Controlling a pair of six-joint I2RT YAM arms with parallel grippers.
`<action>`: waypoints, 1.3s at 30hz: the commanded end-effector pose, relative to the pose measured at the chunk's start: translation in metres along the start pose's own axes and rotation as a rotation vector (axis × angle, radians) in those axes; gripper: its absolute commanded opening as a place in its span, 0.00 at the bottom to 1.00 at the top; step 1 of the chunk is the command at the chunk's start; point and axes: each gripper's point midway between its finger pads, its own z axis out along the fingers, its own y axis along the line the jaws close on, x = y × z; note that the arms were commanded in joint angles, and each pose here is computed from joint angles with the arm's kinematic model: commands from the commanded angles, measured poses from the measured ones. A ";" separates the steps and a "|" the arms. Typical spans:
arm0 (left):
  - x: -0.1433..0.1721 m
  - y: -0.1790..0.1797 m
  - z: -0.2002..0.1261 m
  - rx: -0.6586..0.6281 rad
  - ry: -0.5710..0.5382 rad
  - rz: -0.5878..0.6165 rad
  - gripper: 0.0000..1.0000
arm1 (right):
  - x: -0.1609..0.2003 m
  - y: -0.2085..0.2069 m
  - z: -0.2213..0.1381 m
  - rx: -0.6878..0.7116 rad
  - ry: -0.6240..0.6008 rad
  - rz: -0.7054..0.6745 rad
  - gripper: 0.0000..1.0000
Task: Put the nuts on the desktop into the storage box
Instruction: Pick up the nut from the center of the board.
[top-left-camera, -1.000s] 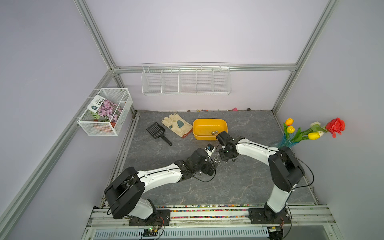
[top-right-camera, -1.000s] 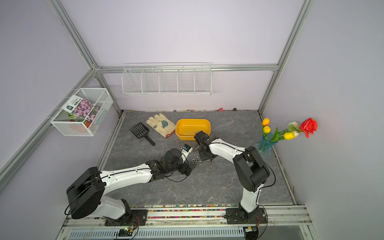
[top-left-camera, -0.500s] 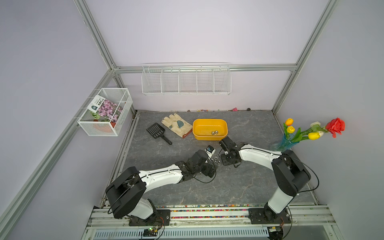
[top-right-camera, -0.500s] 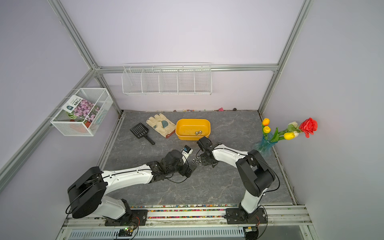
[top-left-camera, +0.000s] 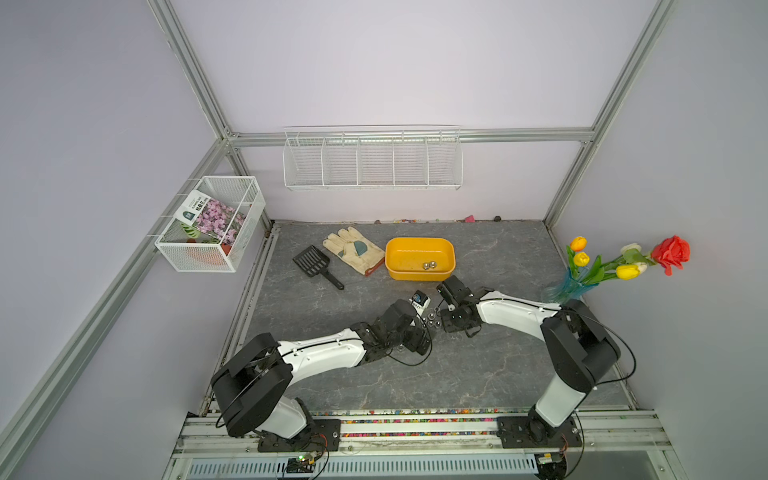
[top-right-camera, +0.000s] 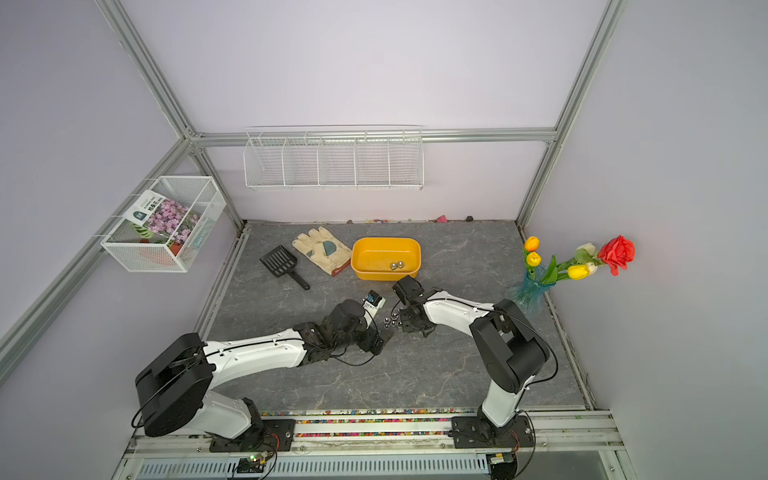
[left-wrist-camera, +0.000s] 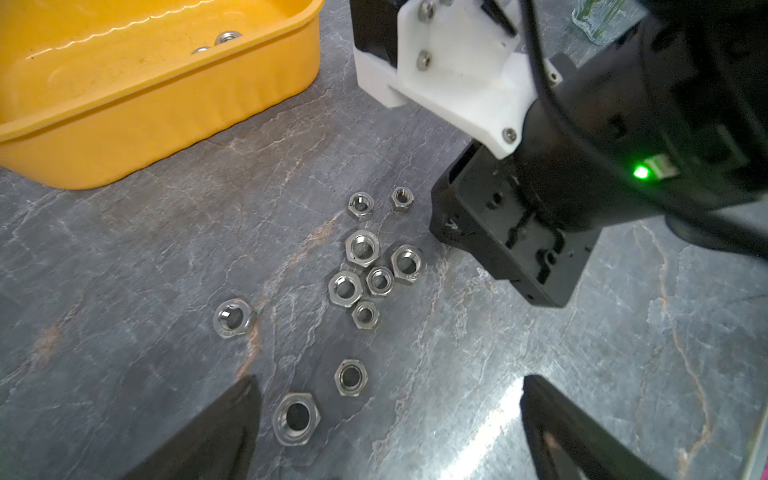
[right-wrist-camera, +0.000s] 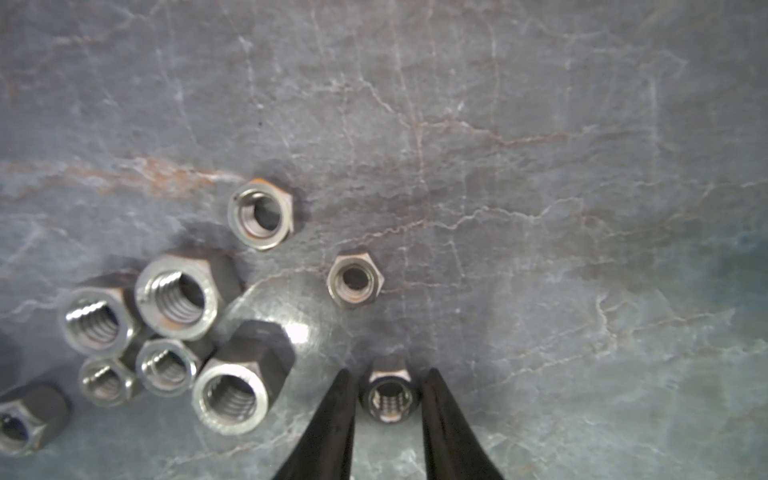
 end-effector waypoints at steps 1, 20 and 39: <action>0.008 -0.003 0.005 0.010 0.020 -0.003 0.99 | 0.007 -0.003 0.008 0.021 0.026 0.006 0.29; 0.012 -0.001 0.008 0.000 0.032 -0.002 0.99 | 0.009 -0.006 0.017 0.053 0.048 -0.001 0.19; -0.026 0.025 -0.004 -0.165 -0.072 0.054 1.00 | -0.078 0.000 -0.067 0.077 -0.149 -0.050 0.19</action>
